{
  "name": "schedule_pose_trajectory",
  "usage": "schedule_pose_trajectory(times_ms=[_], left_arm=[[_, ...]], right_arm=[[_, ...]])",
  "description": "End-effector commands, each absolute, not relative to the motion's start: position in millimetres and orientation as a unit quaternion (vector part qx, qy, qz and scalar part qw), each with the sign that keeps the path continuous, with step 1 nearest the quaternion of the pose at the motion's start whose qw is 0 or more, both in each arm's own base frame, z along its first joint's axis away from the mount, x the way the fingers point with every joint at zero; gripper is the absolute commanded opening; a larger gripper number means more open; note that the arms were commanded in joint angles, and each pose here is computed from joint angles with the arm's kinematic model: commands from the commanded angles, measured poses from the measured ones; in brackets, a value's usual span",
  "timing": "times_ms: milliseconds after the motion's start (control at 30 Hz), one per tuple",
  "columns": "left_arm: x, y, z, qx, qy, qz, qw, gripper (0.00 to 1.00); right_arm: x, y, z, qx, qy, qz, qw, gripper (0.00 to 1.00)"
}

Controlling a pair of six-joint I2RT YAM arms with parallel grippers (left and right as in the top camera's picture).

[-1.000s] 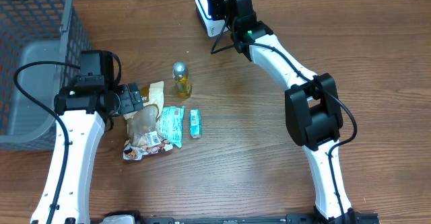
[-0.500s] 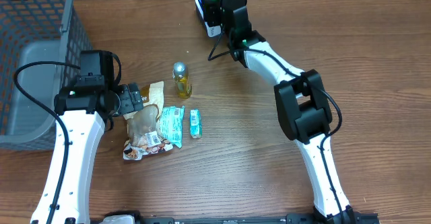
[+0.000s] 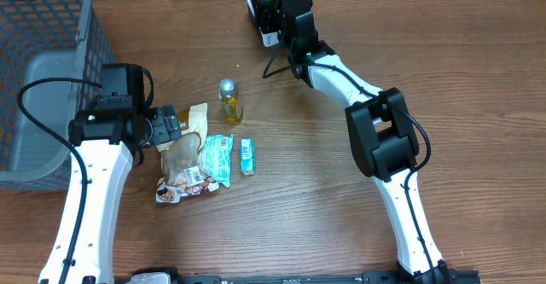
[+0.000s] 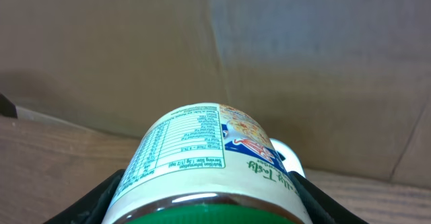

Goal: Scan the item barcode
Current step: 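Carry the jar with the right gripper to the white barcode scanner, then move the jar away from the scanner to the right side of the table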

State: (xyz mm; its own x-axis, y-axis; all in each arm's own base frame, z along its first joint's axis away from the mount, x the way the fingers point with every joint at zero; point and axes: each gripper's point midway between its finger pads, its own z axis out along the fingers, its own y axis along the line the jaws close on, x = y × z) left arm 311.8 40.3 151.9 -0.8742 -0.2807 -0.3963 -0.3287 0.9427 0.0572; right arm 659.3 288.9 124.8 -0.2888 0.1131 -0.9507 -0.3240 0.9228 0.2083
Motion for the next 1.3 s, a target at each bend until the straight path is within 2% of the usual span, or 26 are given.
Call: schedule_pose_trajectory(times_ms=[0,133,333,467,567,733,1067,1267], left_arm=[[316,40,159,-0.151,0.965,0.06,0.203,0.99],[316,40,159,-0.151,0.965,0.06,0.203,0.99],[316,40,159,-0.151,0.965,0.06,0.203,0.99],[316,40,159,-0.151,0.965,0.06,0.203,1.0],[316,40,159,-0.151,0.966,0.06,0.203,1.0],[316,40,159,-0.151,0.965,0.06,0.203,1.0],[316,40,159,-0.151,0.965,0.06,0.203,0.99],[316,40,159,-0.151,0.965,0.06,0.203,1.0]], right_arm=[[659,293,139,-0.069,0.775,0.191,0.599,0.04],[658,292,154,-0.068,0.768,0.194,0.606,0.04],[643,285,232,-0.066,0.756,0.198,0.621,0.04],[621,274,256,-0.07,0.787,0.185,0.584,0.04],[590,254,262,-0.069,0.833,0.163,0.524,0.04],[546,212,249,-0.01,0.897,0.145,0.419,0.04],[453,110,178,0.082,0.981,0.045,0.17,0.04],[421,76,166,0.114,0.989,0.015,0.094,0.05]])
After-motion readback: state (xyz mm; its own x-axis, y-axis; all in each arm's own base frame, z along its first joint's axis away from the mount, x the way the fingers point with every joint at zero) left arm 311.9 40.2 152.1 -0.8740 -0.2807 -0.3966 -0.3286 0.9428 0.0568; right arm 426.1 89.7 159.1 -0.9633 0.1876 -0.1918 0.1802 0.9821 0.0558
